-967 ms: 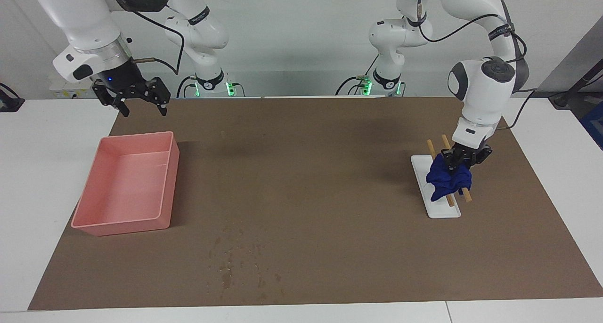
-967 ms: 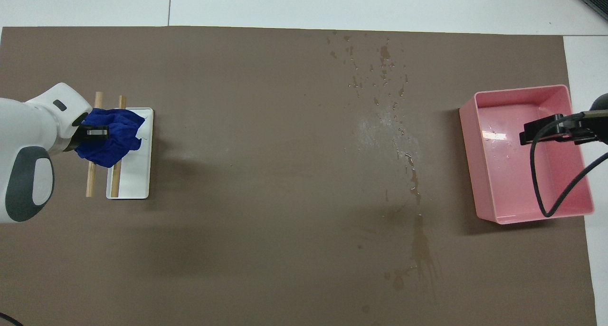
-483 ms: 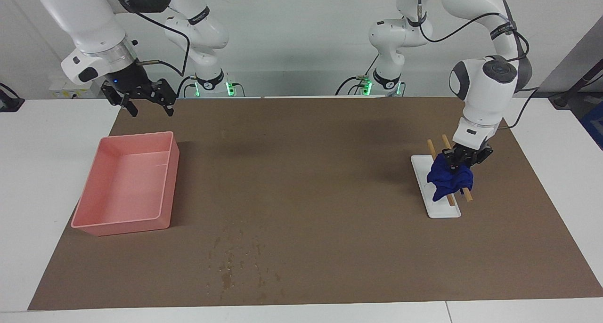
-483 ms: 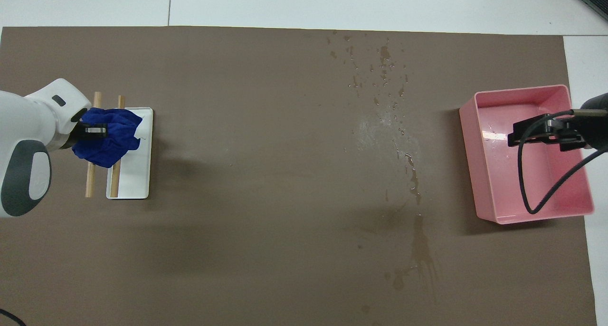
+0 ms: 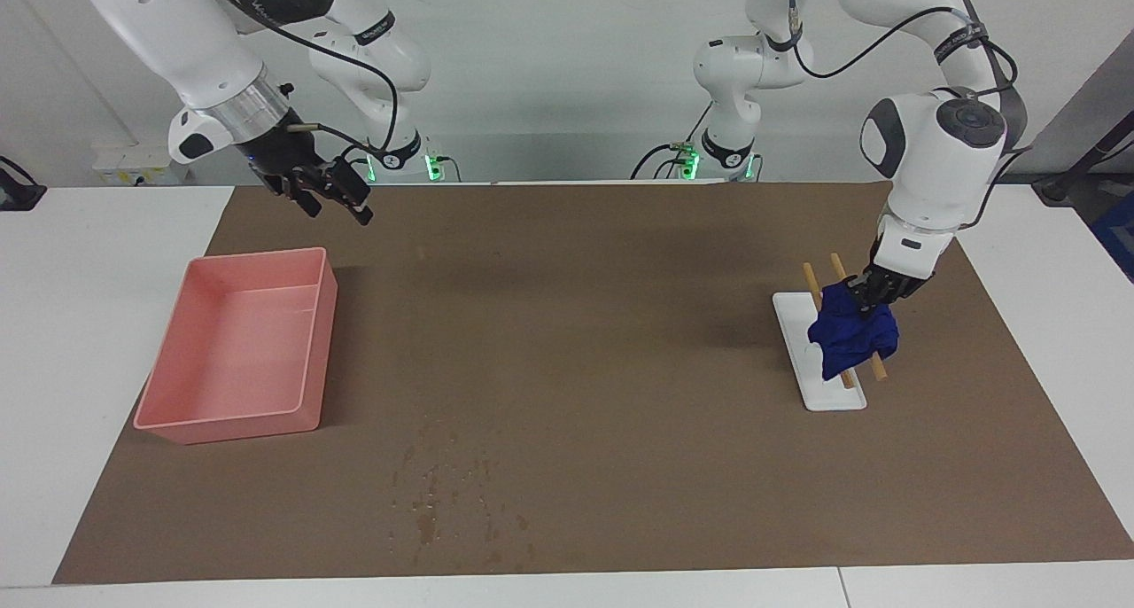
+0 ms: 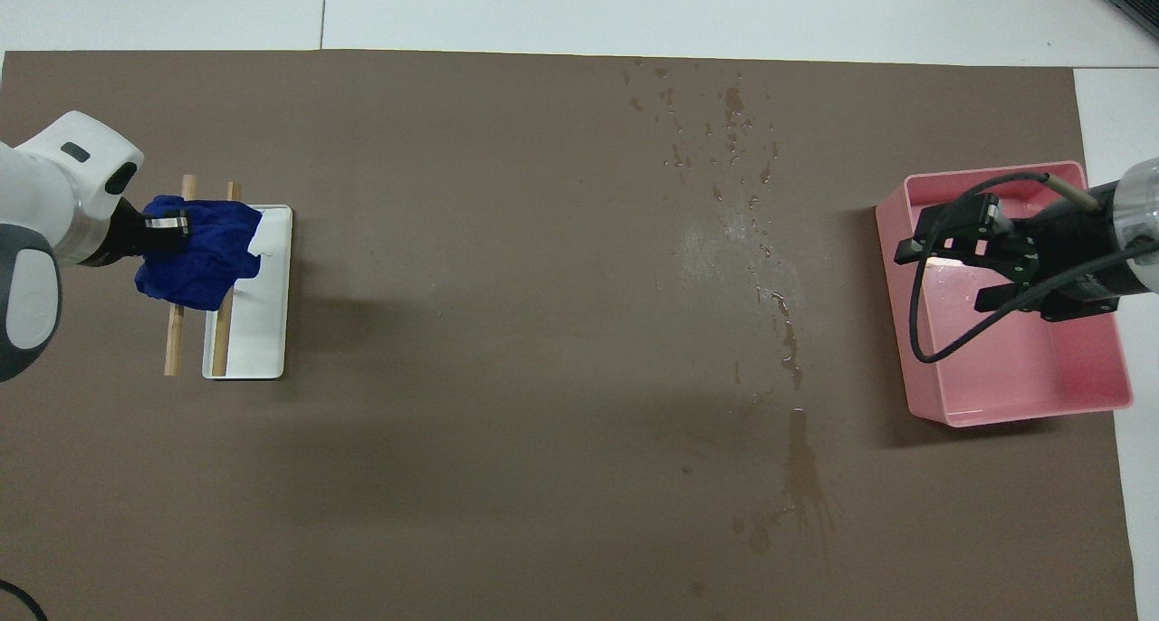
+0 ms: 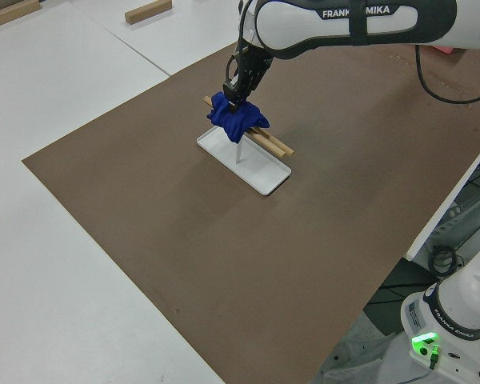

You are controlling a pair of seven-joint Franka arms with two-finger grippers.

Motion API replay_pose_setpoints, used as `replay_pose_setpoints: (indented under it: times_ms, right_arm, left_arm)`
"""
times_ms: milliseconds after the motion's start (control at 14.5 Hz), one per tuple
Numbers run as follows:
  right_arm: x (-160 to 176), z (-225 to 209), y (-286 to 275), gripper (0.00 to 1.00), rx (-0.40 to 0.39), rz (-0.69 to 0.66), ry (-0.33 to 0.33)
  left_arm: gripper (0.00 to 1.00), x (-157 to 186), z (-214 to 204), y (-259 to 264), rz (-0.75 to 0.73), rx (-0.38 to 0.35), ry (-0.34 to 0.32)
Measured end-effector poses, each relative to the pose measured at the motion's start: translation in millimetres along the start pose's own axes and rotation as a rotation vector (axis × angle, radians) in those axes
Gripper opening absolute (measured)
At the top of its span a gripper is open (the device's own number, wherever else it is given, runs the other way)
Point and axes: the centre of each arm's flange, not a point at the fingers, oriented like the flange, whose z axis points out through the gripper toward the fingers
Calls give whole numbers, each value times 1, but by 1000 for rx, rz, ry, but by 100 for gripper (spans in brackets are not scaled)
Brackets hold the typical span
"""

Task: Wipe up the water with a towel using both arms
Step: 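Lift the towel with the left gripper while the right gripper reaches toward it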

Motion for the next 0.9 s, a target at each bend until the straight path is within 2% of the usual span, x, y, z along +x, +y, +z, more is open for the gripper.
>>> replay_pose_setpoints:
  times_ms: [138, 276, 414, 552, 760, 898]
  right_arm:
    - [-4, 10, -12, 100, 83, 162, -30]
    - [-15, 22, -33, 100, 149, 320, -58]
    - [-33, 34, -57, 100, 188, 443, -85]
    - [-49, 46, -75, 100, 244, 563, -119]
    - [-64, 76, -87, 100, 288, 650, -161]
    - [-70, 96, -92, 100, 320, 699, -192]
  left_arm:
    - [21, 1, -12, 6, -215, -117, -52]
    - [21, -1, -19, 19, -461, -200, -109]
    - [21, -7, -23, 44, -711, -250, -177]
    - [21, -21, -28, 84, -920, -268, -249]
    - [21, -46, -40, 144, -1089, -330, -382]
    - [21, -58, -48, 172, -1146, -375, -423]
